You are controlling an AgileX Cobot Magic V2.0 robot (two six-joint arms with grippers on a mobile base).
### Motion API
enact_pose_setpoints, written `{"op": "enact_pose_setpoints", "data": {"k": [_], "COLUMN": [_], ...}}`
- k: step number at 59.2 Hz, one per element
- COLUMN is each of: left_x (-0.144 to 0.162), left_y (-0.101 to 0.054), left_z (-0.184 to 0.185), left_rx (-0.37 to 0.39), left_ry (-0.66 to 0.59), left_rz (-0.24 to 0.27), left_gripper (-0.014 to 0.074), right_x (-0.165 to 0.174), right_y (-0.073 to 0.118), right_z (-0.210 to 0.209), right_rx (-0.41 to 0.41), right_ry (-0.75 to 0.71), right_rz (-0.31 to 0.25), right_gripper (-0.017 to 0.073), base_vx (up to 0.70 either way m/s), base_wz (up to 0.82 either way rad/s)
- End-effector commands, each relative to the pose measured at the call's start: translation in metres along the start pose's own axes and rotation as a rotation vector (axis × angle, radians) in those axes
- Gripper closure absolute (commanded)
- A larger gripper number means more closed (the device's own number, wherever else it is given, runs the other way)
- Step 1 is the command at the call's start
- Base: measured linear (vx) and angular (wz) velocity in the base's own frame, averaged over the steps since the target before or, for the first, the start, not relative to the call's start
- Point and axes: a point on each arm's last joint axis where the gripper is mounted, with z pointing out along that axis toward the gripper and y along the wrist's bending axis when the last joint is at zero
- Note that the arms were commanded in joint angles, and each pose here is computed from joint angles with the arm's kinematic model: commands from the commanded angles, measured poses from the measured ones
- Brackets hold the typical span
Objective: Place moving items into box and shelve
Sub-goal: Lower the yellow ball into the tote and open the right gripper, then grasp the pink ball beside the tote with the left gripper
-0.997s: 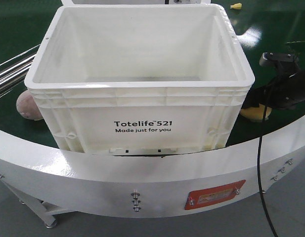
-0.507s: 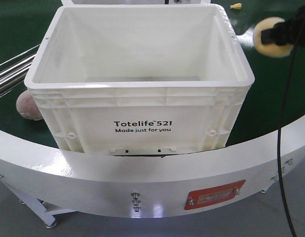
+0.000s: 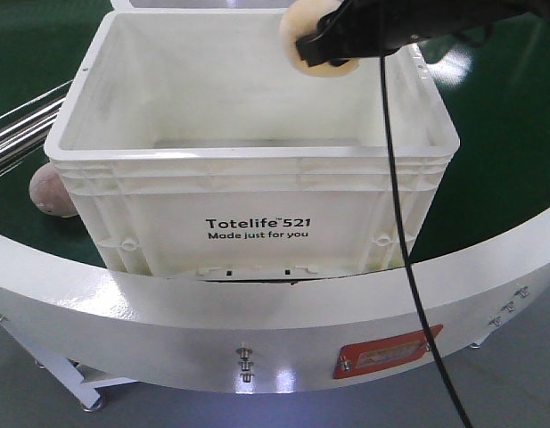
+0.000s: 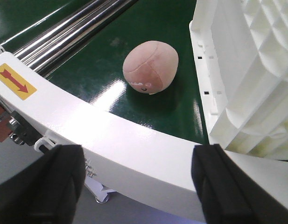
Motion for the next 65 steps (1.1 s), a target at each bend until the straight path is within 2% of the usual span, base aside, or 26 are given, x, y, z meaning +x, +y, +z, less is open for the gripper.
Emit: {"op": "enact_pose_setpoints", "data": {"k": [1,7,13,22,28,32,46,58,65], "left_x": [-0.014,-0.014,-0.014,-0.014,-0.014,-0.015,-0.016,-0.019,-0.027], "left_y": [0.0,0.0,0.0,0.0,0.0,0.0,0.0,-0.001,0.001], "left_z": [-0.005,-0.005,-0.005,-0.005,-0.005,-0.005,-0.004,0.023,0.049], "left_rx": [0.001,0.001,0.001,0.001,0.001,0.001,0.002,0.0,-0.043], "left_ry": [-0.091,-0.091,-0.091,-0.091,-0.092,-0.101,-0.108,-0.002,0.095], "left_rz": [0.0,0.0,0.0,0.0,0.0,0.0,0.001,-0.025,-0.035], "left_gripper": [0.0002,0.0002,0.0002,0.0002,0.0002,0.0002,-0.0003,-0.0066,-0.0062], "right_x": [-0.02,-0.016,-0.017,-0.023,-0.025,-0.023,0.021,0.056,0.063], "right_y": [0.002,0.001,-0.001,-0.005,-0.006,-0.004,0.019,0.035,0.038], "right_z": [-0.012,-0.004,-0.009,-0.037,-0.067,-0.087,-0.129,-0.154,-0.157], "right_rx": [0.036,0.033,0.063,0.154,0.224,0.254,0.264,0.266,0.262], "right_ry": [-0.113,-0.095,-0.089,-0.106,-0.108,-0.104,-0.152,-0.163,-0.146], "right_rz": [-0.018,0.016,0.02,0.048,0.115,0.136,0.118,0.117,0.119], "right_gripper": [-0.0001,-0.0117,-0.0157,-0.0129,-0.0096,-0.0074,-0.0028,-0.0026,-0.0026], "base_vx": [0.0,0.0,0.0,0.0,0.0,0.0,0.0,0.0,0.0], "base_wz": [0.0,0.0,0.0,0.0,0.0,0.0,0.0,0.0,0.0]}}
